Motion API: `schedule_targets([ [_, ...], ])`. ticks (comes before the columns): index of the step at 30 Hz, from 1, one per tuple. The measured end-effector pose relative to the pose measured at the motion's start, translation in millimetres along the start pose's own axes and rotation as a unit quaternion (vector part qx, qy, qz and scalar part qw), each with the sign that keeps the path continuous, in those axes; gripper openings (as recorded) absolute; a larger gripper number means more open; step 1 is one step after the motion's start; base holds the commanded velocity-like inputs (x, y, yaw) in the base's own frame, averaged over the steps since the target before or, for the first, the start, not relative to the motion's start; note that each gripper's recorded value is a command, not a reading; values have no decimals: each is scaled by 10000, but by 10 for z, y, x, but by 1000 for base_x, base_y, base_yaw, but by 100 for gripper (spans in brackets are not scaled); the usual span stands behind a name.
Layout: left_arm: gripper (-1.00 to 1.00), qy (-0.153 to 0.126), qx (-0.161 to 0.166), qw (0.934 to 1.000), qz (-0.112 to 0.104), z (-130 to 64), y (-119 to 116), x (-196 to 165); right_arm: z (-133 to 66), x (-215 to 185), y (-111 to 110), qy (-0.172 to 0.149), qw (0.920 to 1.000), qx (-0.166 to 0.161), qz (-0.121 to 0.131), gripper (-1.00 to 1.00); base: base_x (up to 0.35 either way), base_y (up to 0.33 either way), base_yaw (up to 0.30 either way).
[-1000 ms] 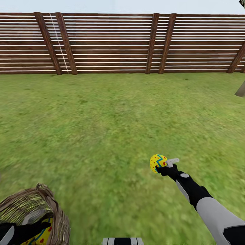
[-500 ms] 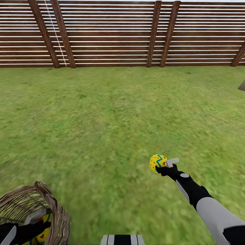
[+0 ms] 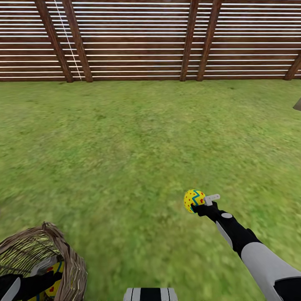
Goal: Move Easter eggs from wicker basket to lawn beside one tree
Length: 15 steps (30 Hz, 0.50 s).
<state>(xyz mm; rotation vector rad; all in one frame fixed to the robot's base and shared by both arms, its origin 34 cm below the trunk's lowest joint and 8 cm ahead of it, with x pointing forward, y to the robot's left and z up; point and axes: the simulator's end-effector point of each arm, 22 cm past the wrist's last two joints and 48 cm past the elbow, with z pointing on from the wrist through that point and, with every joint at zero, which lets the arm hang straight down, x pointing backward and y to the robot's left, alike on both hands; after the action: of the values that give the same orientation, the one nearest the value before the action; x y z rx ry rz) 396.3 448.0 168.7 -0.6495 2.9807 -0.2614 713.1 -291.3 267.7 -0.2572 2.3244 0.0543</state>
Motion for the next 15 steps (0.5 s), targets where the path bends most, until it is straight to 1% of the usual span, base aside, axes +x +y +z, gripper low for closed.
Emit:
schedule_targets([
  [4, 100, 2, 2, 10000, 3, 1, -2, 1, 0, 0, 0, 0, 10000, 1, 1, -100, 0, 0, 0],
  [5, -100, 1, 0, 10000, 7, 1, -1, 1, 0, 0, 0, 0, 10000, 1, 0, -100, 0, 0, 0],
  [9, -100, -13, 1, 10000, -18, -6, 7, -10, 0, 5, -1, 5, 10000, 1, 2, -100, 0, 0, 0],
  [10, -100, -92, 5, 10000, 8, -5, 5, -43, 0, 10, -1, 10, 10000, 1, 2, -100, 0, 0, 0],
  [11, -100, -270, 2, 9996, 82, -5, 3, -118, 0, 10, -1, 11, 10000, 2, 2, -100, 0, 0, 0],
  [12, -100, -387, -11, 9992, 141, -4, 5, -164, 0, 12, -1, 12, 10000, 1, 2, -100, 0, 0, 0],
  [13, -100, -439, -3, 9989, 158, 1, -7, -181, 0, 12, 0, 12, 10000, 1, 4, -100, 0, 0, 0],
  [15, -100, -451, 3, 9989, 152, 2, -12, -186, 0, 12, 0, 13, 10000, 1, 3, -100, 0, 0, 0],
])
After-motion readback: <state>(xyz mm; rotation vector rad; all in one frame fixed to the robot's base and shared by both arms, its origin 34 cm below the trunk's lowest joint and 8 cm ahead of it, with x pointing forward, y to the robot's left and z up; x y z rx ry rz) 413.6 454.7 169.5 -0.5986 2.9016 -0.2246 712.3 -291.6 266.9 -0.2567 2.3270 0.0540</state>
